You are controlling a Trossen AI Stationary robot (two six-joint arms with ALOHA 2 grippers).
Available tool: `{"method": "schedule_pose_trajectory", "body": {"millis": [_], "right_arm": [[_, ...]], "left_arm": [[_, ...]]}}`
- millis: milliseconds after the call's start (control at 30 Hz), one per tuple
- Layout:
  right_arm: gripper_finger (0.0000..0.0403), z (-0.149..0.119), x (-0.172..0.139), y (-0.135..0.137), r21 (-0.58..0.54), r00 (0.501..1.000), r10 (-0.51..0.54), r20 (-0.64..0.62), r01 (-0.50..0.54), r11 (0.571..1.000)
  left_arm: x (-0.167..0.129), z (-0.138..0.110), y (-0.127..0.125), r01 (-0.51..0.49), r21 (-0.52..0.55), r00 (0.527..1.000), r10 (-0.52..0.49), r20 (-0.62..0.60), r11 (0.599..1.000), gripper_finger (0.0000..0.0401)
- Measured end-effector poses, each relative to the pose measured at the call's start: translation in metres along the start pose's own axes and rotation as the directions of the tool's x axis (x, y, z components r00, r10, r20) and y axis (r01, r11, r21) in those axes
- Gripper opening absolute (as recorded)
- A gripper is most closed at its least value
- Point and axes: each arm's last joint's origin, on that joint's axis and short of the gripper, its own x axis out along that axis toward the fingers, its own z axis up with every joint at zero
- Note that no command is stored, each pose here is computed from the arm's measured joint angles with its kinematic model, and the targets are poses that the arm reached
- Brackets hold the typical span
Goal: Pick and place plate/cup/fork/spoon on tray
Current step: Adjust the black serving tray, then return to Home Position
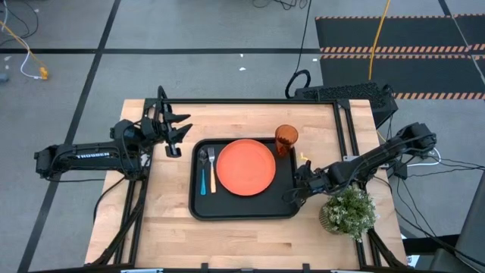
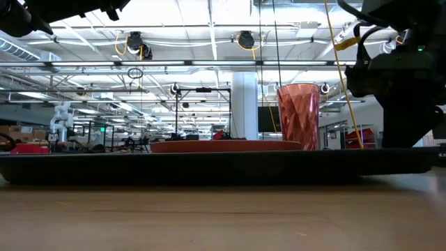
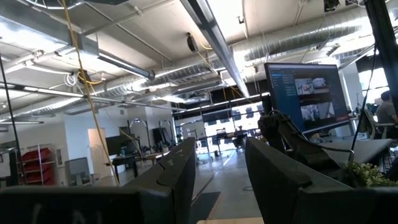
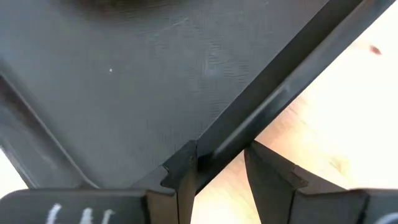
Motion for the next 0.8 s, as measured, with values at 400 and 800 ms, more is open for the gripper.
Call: {"method": "schedule_pose_trajectory", "body": {"millis": [400, 800], "right_arm": [[0.0118, 0.000, 0.001, 0.001, 0.014, 1.000, 0.008, 0.002, -0.008, 1.000], [0.0118, 0.002, -0.021, 0.002, 0.018, 0.991, 0.131, -0.004, -0.131, 0.991]], "left_arm": [[0.000, 0.000, 0.000, 0.000, -0.002, 1.000, 0.000, -0.001, 1.000, 0.0143], [0.000, -0.001, 0.000, 0.002, -0.003, 1.000, -0.002, -0.012, 1.000, 0.0143]]}}
